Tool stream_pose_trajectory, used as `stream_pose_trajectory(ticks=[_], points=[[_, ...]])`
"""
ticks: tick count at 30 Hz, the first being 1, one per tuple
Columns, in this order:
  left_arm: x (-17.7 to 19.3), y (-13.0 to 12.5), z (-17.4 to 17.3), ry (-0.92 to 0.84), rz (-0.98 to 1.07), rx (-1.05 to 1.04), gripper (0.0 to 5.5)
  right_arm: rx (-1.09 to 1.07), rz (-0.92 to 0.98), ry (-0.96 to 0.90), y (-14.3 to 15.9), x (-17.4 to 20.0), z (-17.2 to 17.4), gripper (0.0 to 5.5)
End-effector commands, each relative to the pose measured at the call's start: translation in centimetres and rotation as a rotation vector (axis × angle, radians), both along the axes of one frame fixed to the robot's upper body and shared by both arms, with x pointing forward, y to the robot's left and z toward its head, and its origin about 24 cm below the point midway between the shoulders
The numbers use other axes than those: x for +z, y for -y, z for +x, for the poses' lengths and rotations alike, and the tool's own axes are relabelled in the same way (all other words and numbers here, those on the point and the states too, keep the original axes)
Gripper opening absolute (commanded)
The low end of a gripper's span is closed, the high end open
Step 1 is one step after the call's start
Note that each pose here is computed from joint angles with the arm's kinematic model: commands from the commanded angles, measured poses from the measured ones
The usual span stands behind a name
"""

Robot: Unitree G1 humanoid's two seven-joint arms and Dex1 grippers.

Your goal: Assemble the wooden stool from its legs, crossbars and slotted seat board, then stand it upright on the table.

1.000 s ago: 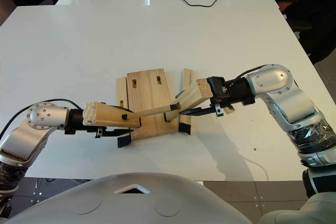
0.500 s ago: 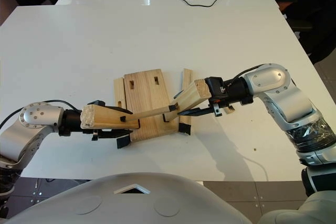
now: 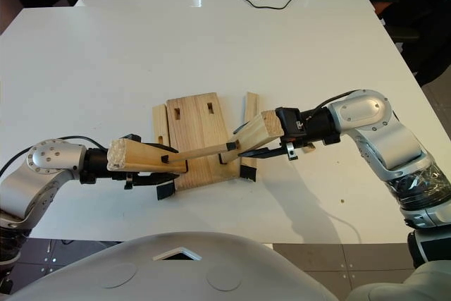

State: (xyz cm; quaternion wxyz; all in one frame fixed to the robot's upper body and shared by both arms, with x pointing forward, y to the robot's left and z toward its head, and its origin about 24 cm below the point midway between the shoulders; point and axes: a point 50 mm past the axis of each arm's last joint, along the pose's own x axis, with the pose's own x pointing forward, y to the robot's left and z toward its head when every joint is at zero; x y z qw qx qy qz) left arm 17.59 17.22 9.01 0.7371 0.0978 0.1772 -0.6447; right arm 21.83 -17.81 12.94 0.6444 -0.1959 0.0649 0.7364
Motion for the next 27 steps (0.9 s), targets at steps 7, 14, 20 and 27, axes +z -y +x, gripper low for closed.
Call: stream_pose_trajectory(ticks=[7, 14, 20, 27], points=[[0.2, 0.9, 0.2, -0.053, -0.034, -0.010, 2.78, -0.046, -0.460, -0.138, 2.9, -7.0, -2.6, 1.99], [0.5, 1.2, 0.5, -0.050, -0.034, -0.026, 2.78, -0.065, -0.420, -0.267, 2.6, -6.7, -1.0, 1.99], [0.2, 1.7, 0.1, -0.046, -0.022, -0.051, 2.78, -0.023, -0.413, -0.266, 1.5, -6.6, -0.9, 1.99], [-0.1, 2.1, -0.2, -0.008, 0.003, -0.080, 2.78, -0.030, -0.387, -0.299, 0.5, -6.6, -0.3, 1.99]])
